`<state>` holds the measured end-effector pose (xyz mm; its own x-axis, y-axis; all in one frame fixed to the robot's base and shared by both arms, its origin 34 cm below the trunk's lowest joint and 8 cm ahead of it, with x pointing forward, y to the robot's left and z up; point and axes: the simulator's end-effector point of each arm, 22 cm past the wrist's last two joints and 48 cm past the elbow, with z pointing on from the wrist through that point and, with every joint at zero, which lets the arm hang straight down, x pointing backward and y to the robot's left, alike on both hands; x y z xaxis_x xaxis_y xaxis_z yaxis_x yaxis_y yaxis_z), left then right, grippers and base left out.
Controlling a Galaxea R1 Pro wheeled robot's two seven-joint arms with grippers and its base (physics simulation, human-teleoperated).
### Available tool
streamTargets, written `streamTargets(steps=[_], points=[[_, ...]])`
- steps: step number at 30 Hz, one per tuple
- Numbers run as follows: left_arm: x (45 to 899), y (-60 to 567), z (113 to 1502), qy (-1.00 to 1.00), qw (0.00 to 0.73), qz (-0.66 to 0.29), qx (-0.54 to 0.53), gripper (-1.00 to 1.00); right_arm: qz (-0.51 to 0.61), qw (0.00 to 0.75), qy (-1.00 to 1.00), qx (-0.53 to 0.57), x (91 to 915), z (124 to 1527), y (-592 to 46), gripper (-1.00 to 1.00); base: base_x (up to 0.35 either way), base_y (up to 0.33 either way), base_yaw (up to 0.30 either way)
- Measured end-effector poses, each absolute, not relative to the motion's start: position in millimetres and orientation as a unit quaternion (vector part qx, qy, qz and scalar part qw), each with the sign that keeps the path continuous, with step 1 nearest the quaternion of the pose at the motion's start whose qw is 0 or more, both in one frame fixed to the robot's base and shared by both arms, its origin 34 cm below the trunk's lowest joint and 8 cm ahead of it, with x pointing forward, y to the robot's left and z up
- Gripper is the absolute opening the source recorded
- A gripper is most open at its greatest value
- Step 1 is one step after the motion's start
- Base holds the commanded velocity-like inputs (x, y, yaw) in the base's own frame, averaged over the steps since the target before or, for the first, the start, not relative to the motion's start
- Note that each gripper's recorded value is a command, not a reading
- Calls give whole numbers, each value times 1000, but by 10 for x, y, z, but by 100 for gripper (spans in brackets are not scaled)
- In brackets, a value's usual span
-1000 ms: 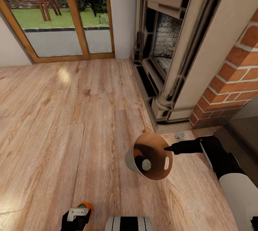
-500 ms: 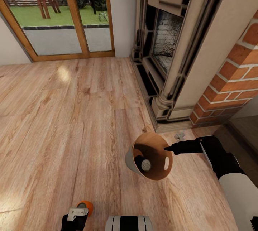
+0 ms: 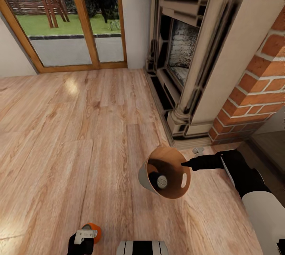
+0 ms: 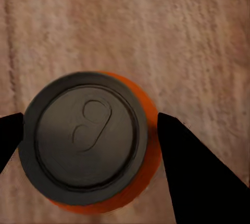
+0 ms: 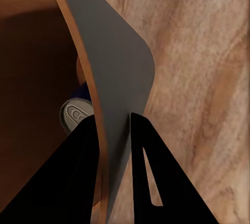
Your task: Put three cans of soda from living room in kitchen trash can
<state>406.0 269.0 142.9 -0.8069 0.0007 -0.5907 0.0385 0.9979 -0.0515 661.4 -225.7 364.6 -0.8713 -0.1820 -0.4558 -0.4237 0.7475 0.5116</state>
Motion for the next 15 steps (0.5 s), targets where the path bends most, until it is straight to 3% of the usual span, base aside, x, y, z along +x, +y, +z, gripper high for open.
streamTargets(steps=[15], points=[[4266, 2693, 1646, 940, 338, -30, 11, -100, 309, 220, 909, -175, 6685, 4017, -2261, -100, 0, 0, 0]])
